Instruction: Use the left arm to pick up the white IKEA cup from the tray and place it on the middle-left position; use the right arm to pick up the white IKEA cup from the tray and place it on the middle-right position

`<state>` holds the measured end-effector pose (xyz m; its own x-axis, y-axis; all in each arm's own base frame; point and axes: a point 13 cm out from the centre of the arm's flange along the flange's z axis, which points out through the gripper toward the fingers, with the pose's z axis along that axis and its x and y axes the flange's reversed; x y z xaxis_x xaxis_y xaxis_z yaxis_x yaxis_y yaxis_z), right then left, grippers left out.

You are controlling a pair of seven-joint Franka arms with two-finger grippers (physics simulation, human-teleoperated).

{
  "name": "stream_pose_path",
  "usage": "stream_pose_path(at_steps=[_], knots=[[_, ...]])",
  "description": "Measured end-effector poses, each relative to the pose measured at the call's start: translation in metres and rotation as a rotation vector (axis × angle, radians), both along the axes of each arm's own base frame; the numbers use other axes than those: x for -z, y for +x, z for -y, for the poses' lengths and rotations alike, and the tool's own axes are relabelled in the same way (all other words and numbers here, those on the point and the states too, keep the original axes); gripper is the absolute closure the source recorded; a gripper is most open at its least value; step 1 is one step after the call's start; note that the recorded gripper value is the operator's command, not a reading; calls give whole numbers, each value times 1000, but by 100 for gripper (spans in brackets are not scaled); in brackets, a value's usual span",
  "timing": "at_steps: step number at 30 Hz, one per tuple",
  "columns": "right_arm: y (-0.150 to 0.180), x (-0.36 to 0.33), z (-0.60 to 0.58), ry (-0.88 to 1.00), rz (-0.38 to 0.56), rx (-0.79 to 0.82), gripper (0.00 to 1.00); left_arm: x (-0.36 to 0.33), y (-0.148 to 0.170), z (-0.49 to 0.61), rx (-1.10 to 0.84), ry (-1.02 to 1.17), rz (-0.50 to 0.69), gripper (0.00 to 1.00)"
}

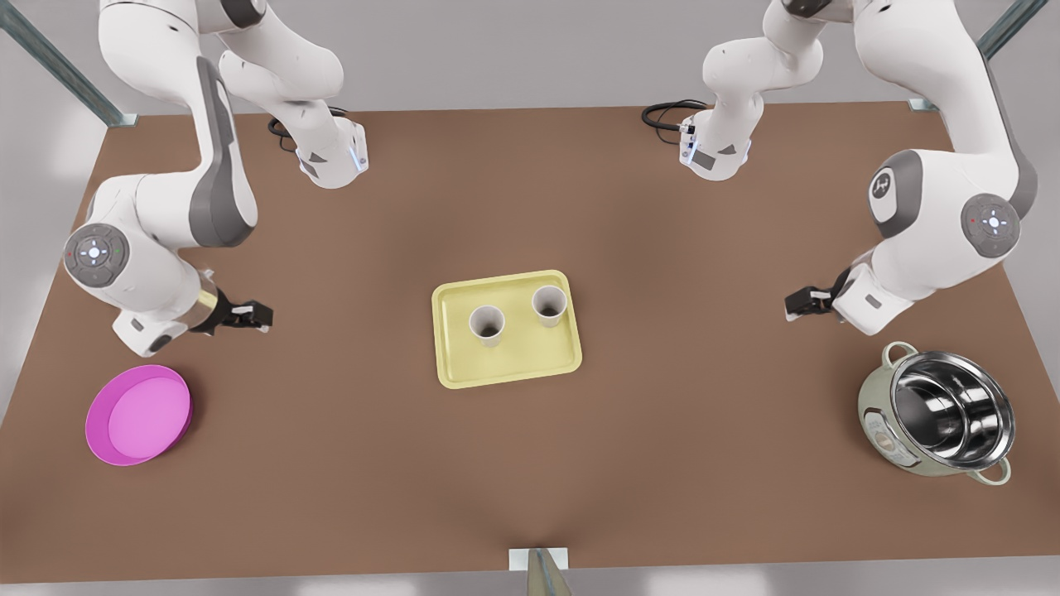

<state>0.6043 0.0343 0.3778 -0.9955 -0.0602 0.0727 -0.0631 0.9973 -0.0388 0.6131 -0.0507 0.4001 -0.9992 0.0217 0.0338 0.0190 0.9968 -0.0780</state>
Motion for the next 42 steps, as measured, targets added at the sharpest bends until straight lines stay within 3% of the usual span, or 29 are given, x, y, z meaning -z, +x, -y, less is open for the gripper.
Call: stream_pose_path(at_steps=[3, 5, 8, 11, 13, 15, 17, 25, 33, 37, 42], knots=[[11, -1, -6, 3, 42, -6, 0, 6, 12, 14, 28, -4, 34, 0], [11, 4, -53, 7, 52, -80, 0, 34, 4, 102, 169, 23, 15, 0], [-1, 8, -164, 22, 66, -250, 0, 82, -29, 218, 330, 56, -32, 0], [-26, 25, -239, 30, 46, -368, 0, 106, -57, 271, 354, 45, -67, 0], [-42, 46, -279, 78, 12, -398, 0, 123, -87, 307, 369, 39, -102, 0], [-56, 75, -310, 116, -24, -414, 8, 144, -120, 332, 378, 50, -143, 0], [-74, 111, -334, 132, -57, -430, 6, 152, -140, 354, 372, 54, -151, 0], [-77, 194, -347, 152, -80, -381, 1, 232, -125, 375, 213, 34, -142, 0], [-104, 242, -326, 149, -155, -324, 3, 229, -131, 382, 150, 48, -79, 0], [-112, 227, -343, 228, -174, -257, 3, 258, -149, 386, 136, 74, -100, 0], [-110, 201, -362, 288, -180, -202, 6, 291, -144, 384, 92, 79, -97, 0]])
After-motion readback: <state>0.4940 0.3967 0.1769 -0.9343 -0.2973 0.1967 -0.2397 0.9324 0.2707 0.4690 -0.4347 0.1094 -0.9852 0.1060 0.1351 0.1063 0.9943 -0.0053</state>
